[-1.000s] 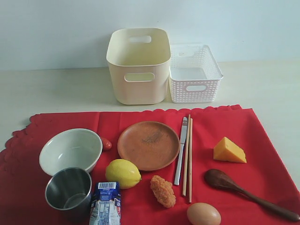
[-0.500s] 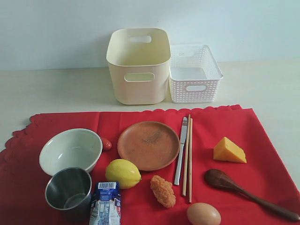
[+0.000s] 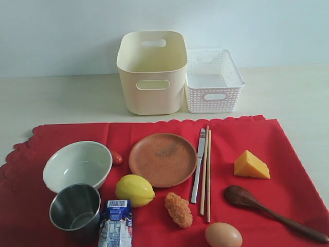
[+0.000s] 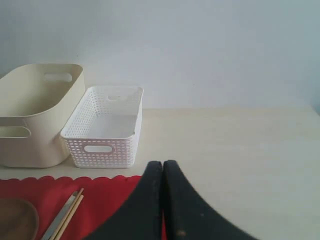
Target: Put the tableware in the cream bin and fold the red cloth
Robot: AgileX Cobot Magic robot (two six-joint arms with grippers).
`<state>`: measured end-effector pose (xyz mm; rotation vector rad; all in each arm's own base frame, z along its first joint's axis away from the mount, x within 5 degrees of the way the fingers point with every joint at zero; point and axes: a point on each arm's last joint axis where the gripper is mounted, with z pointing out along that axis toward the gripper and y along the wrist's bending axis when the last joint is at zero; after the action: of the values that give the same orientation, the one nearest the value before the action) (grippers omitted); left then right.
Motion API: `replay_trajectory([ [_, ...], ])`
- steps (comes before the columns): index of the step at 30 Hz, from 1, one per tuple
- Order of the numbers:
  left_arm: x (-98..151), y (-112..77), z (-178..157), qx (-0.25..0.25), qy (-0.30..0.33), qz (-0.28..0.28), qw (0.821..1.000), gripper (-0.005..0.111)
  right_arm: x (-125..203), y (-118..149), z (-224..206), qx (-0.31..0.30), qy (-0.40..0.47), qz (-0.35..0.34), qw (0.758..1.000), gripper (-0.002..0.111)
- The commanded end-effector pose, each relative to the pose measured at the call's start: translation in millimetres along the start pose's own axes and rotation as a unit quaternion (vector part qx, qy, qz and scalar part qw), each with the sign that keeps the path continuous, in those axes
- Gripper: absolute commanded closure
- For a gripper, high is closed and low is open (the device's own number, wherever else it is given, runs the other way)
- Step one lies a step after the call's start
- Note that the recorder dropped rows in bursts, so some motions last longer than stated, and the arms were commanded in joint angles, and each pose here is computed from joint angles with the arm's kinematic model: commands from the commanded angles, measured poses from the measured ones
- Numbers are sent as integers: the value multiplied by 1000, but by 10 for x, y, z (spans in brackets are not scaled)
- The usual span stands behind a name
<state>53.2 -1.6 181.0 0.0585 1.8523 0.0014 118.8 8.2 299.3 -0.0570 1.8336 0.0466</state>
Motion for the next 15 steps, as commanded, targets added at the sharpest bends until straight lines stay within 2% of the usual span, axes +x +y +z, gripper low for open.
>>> replay_trajectory([
  [1,1,-4,-1,2,-6,-5,1000,107,-28,2,5,-1,-6,0,1000,108],
  [6,1,-4,-1,2,-6,-5,1000,107,9,23,4,-12,15,48,999,108],
  [15,1,-4,-1,2,-6,-5,1000,107,122,41,206,-14,86,58,994,108],
])
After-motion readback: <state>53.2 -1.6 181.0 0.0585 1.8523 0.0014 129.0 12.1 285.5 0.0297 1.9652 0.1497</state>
